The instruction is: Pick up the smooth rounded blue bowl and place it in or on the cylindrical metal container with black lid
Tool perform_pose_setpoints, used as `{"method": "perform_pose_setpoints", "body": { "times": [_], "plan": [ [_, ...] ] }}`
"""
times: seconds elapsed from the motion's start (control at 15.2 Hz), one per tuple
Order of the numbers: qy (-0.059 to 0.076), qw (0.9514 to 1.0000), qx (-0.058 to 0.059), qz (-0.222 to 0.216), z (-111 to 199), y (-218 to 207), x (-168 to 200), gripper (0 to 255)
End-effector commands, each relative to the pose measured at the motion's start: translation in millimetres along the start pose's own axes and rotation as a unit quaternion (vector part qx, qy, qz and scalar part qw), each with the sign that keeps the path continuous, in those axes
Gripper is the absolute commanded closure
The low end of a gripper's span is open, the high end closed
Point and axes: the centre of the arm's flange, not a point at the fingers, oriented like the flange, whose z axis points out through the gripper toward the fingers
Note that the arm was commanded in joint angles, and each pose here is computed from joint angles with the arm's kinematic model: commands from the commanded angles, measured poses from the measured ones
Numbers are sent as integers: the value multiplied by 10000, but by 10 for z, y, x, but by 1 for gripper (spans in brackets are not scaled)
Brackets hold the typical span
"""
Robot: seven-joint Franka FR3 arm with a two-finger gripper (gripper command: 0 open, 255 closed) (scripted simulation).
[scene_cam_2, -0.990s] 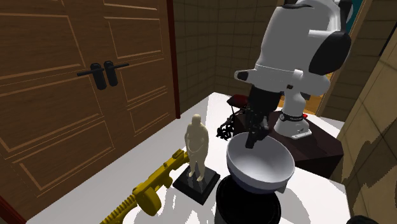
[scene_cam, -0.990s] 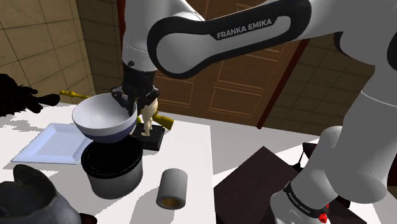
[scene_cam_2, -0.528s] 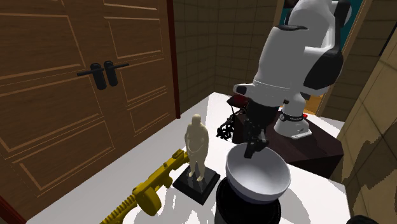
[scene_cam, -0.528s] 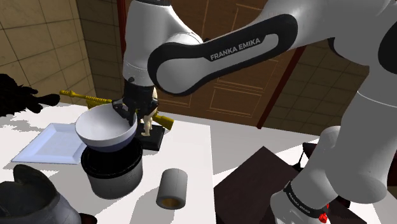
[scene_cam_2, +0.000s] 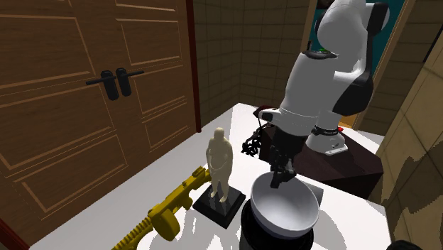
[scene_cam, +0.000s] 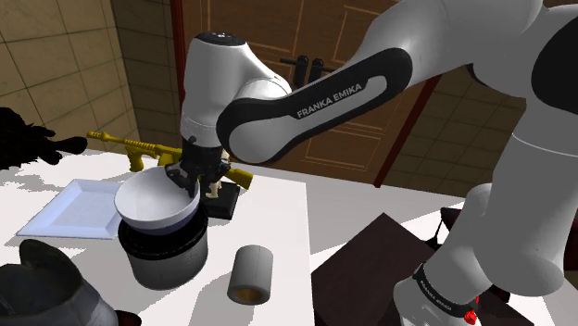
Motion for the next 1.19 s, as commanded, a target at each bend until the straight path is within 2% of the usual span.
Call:
{"method": "perform_pose_setpoints", "body": {
  "times": [0.0, 0.46, 0.53, 0.86, 1.12],
  "plan": [
    [4, 10000, 5, 0, 66, 11, -7, 255],
    [5, 10000, 5, 0, 66, 11, -6, 255],
    [5, 10000, 5, 0, 68, 12, -7, 0],
    [5, 10000, 5, 0, 66, 11, -6, 0],
    [5, 10000, 5, 0, -434, 11, -7, 0]
  ]
}}
